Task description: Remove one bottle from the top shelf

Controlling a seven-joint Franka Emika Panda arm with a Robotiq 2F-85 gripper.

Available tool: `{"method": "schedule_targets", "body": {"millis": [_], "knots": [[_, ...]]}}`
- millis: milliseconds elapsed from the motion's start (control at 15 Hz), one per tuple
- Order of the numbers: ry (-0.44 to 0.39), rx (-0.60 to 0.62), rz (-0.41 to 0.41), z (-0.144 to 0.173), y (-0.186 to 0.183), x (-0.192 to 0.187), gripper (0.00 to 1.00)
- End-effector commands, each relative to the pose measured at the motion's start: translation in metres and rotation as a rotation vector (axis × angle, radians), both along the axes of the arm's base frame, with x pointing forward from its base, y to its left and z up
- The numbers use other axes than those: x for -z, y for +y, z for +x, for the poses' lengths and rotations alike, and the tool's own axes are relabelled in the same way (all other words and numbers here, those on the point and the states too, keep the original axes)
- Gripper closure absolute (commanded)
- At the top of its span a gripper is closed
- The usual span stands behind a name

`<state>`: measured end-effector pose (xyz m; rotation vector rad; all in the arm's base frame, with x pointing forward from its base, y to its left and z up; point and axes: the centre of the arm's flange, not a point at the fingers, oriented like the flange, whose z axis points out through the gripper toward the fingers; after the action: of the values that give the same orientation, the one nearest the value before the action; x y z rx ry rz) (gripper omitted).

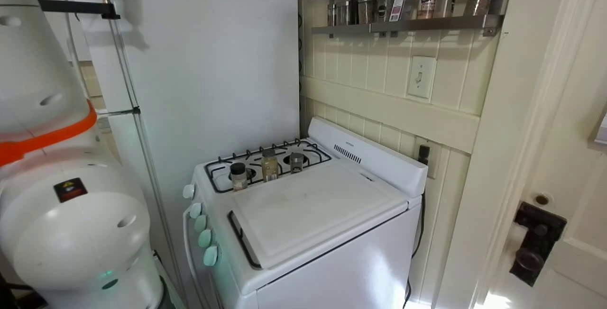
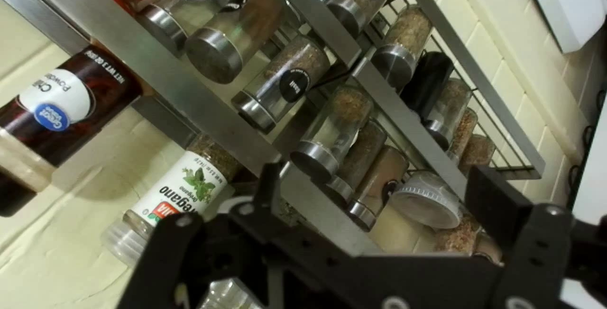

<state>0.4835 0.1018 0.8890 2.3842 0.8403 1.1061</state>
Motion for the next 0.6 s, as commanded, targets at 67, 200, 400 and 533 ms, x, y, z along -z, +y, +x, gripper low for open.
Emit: {"method": "schedule_targets", "body": {"millis": [67, 200, 400, 533], "knots": [[-0.133, 0.040, 0.112, 0.044, 0.037, -0.026, 0.00], [-0.166, 0.168, 0.164, 0.054, 0.049, -0.032, 0.00], [-0.218, 0.273, 0.275, 0.061, 0.047, -0.037, 0.00], [-0.254, 0.260, 0.400, 0.064, 0.050, -0.042, 0.00]]}}
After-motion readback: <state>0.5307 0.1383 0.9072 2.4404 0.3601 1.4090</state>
